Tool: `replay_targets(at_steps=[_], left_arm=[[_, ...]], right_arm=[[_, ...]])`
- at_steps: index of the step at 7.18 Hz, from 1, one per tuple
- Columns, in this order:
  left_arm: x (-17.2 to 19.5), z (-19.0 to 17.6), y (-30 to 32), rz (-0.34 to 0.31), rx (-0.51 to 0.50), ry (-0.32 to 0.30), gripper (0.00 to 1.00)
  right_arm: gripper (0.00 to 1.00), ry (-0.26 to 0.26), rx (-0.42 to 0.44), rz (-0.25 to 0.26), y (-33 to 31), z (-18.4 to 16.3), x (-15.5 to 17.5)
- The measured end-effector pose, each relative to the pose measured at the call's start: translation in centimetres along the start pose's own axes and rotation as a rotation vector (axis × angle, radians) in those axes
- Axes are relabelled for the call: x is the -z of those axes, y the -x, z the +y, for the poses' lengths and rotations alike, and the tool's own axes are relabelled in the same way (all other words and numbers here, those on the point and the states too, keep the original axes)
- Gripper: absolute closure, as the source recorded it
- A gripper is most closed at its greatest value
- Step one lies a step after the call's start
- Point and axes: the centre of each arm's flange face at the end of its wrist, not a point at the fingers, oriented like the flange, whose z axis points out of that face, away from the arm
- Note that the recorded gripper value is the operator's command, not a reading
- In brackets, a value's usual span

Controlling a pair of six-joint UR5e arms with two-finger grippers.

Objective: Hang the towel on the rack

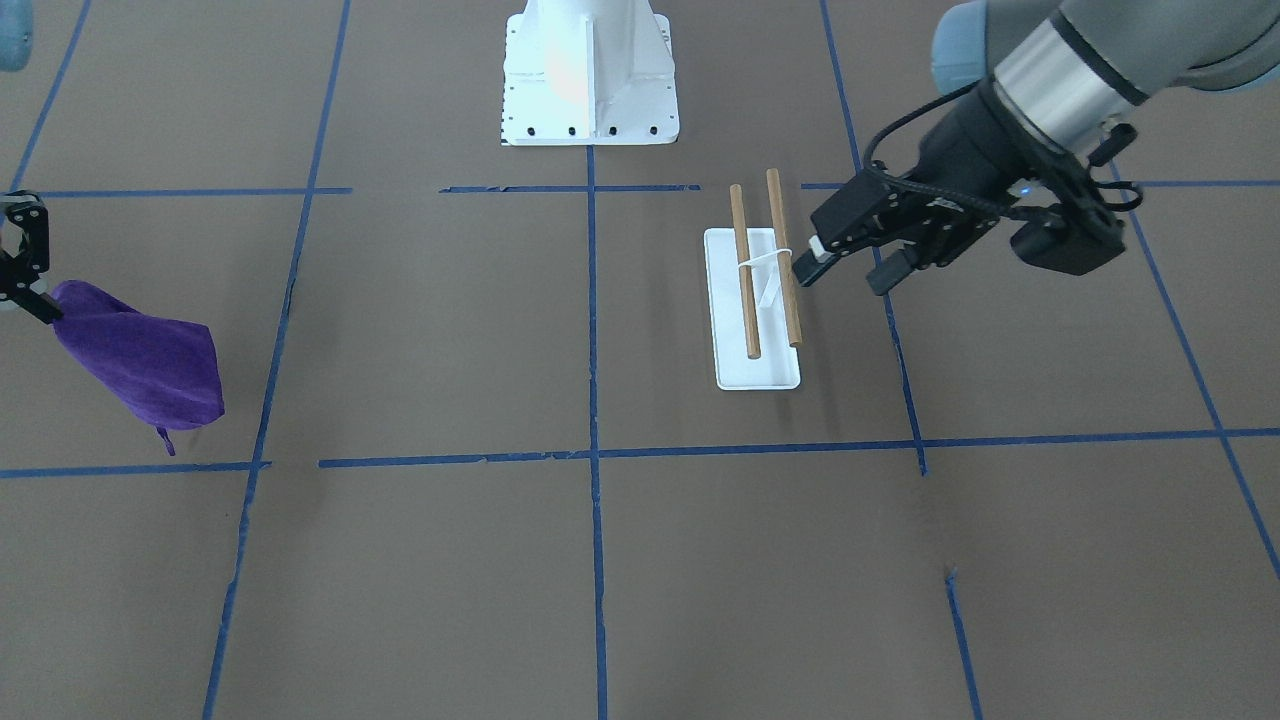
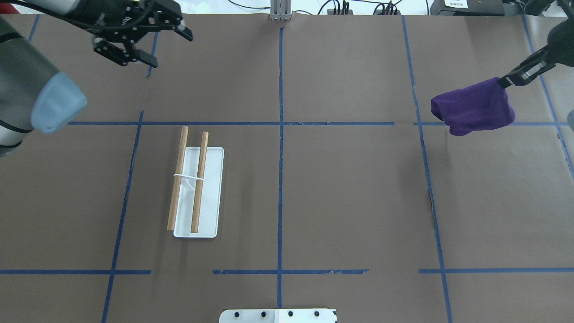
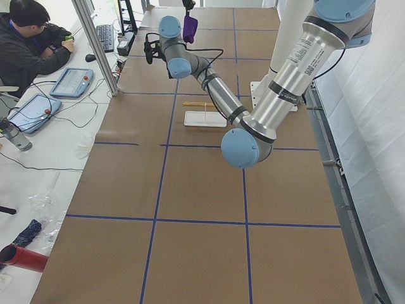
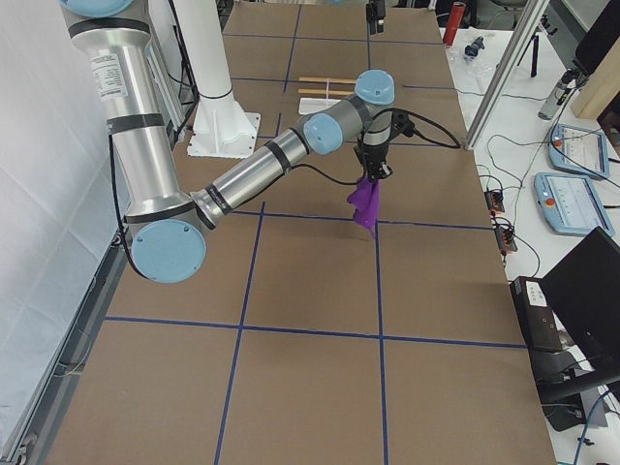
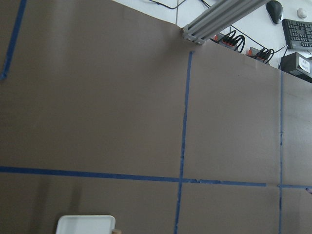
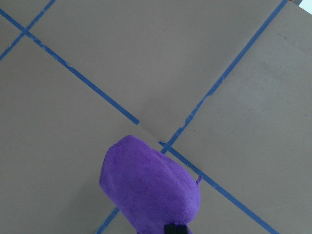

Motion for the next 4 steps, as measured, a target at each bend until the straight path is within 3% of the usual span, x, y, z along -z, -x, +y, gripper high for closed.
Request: replay_targets(at_steps=[2,4], left_arm=[[-6.0,3.9,-5.1,0.004,0.234,0.018,0.0],[-10.4,6.7,-7.6,-0.018,0.342,0.058,0.0]], right_arm=[[1.0,-0.04,0.042,-0.035,4.7,-3.3,0.5],[1.0,-0.075,0.115,-0.059,9.7,-5.8,0.8]])
